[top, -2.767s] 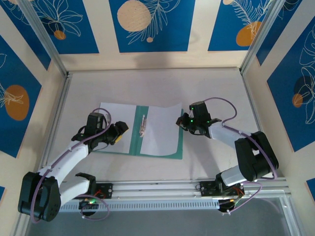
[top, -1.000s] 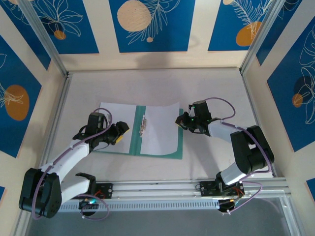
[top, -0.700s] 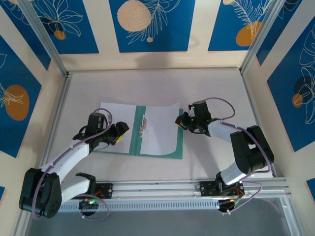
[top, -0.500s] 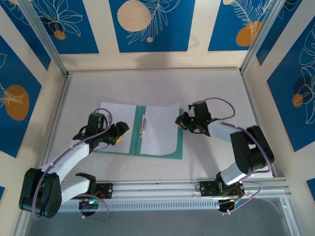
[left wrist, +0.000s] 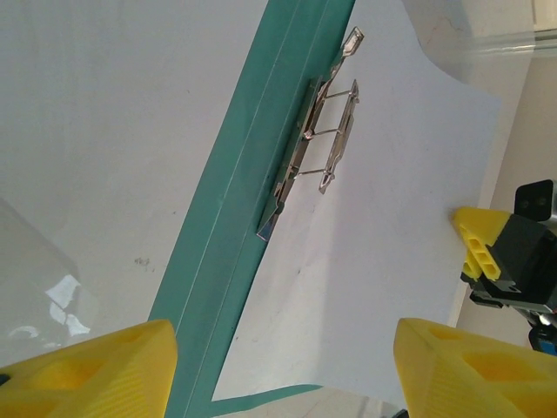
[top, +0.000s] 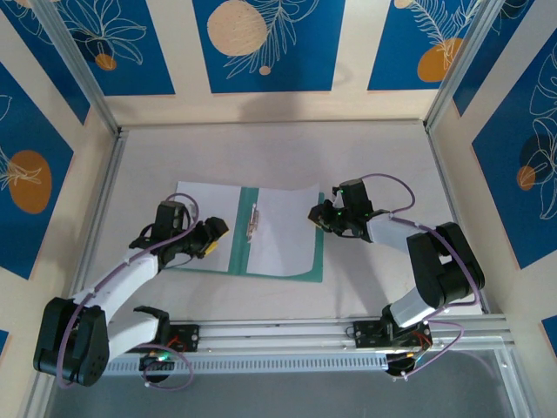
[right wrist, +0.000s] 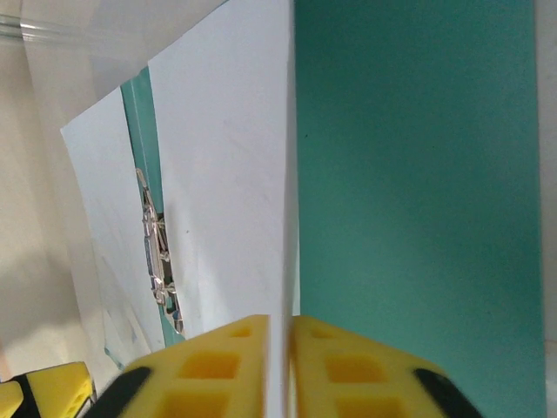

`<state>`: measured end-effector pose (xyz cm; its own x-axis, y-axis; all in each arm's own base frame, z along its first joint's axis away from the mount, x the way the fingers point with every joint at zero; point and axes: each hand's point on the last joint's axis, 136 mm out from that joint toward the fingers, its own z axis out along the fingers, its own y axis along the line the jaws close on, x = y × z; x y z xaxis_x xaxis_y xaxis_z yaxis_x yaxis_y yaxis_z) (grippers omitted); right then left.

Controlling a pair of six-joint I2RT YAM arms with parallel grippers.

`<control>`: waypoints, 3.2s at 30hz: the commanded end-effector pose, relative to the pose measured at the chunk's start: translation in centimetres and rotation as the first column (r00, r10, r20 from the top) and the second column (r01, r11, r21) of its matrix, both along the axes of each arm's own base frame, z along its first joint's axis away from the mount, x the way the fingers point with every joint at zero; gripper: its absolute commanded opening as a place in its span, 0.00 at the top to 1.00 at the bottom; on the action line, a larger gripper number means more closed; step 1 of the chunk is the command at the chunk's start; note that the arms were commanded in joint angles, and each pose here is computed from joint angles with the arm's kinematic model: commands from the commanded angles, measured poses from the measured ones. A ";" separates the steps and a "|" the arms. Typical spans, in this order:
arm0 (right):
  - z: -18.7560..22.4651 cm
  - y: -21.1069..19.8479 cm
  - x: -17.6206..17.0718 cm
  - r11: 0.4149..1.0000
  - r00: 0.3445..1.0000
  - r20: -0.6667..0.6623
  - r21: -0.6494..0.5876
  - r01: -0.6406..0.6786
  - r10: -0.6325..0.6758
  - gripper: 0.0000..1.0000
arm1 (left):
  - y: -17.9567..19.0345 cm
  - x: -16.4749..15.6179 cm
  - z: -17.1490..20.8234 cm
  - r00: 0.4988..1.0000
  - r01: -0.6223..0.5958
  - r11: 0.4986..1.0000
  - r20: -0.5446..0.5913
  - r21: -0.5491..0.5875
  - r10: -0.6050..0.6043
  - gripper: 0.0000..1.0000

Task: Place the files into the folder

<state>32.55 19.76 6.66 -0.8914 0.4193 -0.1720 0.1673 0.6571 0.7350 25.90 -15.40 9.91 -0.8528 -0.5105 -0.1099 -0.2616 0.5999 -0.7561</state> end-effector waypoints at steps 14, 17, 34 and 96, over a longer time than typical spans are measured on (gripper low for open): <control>0.4 -0.5 -0.6 0.996 0.999 -0.028 -0.083 -0.041 0.039 0.51 | 0.1 -0.2 -0.4 1.000 -0.006 1.000 -0.024 -0.021 0.005 0.33; 0.5 -0.7 -0.4 0.995 0.999 -0.029 -0.093 -0.046 0.044 0.50 | 0.1 -0.1 -0.4 1.000 -0.004 1.000 -0.024 -0.020 0.003 0.33; 0.0 -0.8 0.8 0.990 0.996 -0.056 -0.126 -0.069 0.063 0.46 | -0.1 0.0 -0.8 0.999 0.000 1.000 -0.036 -0.022 0.000 0.33; 1.9 -10.4 1.4 0.968 0.971 0.210 -0.195 0.160 -0.119 0.21 | -19.5 5.4 -2.8 0.874 0.417 0.744 -0.006 0.522 -0.486 0.38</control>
